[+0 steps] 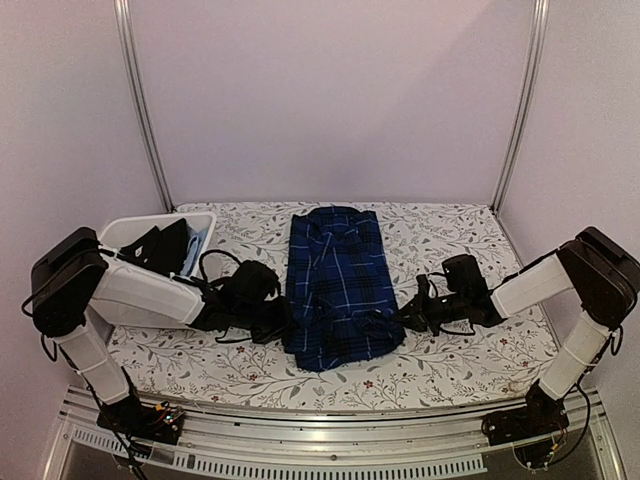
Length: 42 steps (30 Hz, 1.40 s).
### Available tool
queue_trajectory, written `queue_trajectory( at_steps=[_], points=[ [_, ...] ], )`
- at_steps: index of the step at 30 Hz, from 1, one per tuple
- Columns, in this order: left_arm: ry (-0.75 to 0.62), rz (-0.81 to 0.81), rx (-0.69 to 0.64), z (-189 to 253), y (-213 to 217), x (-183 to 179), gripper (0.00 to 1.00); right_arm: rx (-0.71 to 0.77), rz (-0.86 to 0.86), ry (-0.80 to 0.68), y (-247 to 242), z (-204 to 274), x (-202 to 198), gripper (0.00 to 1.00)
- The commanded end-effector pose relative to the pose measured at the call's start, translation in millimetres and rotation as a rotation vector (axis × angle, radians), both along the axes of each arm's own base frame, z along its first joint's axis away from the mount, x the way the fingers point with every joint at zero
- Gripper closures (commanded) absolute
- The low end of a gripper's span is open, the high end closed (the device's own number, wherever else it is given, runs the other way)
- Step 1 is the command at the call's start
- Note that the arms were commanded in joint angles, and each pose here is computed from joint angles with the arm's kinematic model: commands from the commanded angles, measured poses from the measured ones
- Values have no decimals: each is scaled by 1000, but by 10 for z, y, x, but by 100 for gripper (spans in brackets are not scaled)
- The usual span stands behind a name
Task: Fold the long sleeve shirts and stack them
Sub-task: Move the rectangle-folded shirt to the center of the board, then fold the rectangle-folded shirt at the center of the board.
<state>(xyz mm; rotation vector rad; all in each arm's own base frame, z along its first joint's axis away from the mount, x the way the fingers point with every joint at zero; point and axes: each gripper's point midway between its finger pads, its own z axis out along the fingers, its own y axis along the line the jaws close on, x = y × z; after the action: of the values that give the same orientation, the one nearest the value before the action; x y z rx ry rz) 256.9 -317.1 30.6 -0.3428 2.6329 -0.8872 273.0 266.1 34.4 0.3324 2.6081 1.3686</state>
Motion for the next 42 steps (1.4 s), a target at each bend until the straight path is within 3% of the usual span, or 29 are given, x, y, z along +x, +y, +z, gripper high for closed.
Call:
queue_trajectory(
  at_steps=[1, 7, 9, 16, 19, 24, 29, 33, 37, 42],
  points=[
    [-41, 27, 36, 175, 88, 139, 100, 10, -23, -63, 74, 274, 253, 100],
    [-68, 43, 31, 242, 153, 348, 100, 8, -35, -90, 108, 319, 544, 100],
    [-74, 40, 39, 247, 157, 404, 100, 7, -25, -93, 147, 300, 606, 95],
    [-106, -24, 53, 355, 136, 511, 61, -25, -33, -129, 113, 361, 661, 54],
    [-117, -49, 61, 425, 115, 521, 51, -75, -30, -170, 47, 437, 663, 39],
    [-143, -95, 57, 569, 100, 445, 38, -165, -25, -264, -85, 675, 661, 26],
    [-155, -171, 91, 638, 88, 253, 29, -297, 73, -377, -86, 783, 513, 23],
    [-122, -226, 139, 577, 86, 8, 32, -408, 154, -400, -120, 664, 303, 27],
    [-71, -270, 159, 419, 62, -251, 39, -428, 202, -398, -164, 536, 134, 37],
    [-34, -276, 168, 265, 63, -368, 39, -430, 263, -432, -106, 465, 54, 36]
  ],
)
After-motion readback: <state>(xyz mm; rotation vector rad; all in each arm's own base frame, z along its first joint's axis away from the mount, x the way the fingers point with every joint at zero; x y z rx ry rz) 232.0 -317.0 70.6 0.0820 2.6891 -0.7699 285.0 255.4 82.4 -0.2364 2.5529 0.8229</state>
